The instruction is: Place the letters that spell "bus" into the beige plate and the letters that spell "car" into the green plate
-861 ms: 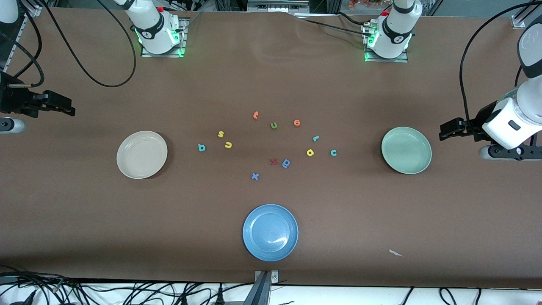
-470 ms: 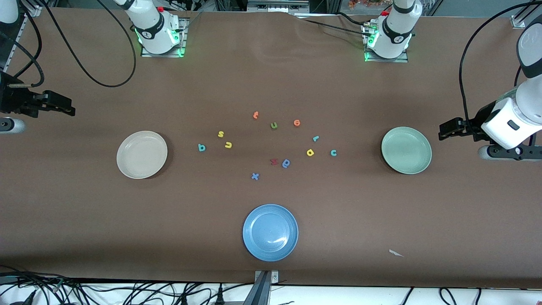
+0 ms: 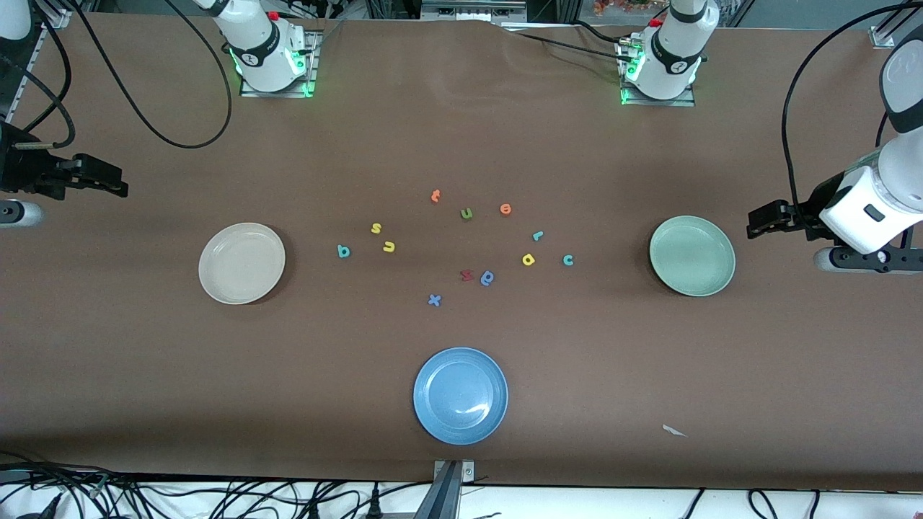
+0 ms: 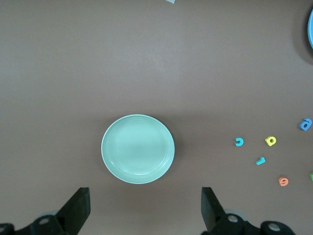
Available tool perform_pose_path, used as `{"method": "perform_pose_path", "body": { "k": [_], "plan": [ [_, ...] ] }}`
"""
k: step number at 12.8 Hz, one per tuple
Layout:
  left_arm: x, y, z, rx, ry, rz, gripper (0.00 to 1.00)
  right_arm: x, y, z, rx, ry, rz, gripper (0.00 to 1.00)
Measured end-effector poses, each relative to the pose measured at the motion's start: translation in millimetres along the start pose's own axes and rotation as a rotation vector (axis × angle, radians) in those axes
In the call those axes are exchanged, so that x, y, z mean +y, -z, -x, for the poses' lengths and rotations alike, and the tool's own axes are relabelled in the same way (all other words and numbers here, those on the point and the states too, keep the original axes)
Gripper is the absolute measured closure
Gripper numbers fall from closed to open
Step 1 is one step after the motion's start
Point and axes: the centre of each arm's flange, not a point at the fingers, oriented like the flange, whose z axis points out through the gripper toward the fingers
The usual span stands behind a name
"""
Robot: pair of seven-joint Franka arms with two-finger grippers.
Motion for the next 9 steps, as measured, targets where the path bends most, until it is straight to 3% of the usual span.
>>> {"method": "perform_pose_path", "body": {
  "k": [9],
  "plan": [
    [-0.1, -0.6, -0.2, -0.001, 0.0, 0.0, 0.0, 4.0, -0.2, 0.5, -0.002, -0.007, 0.0, 0.0]
  ]
}}
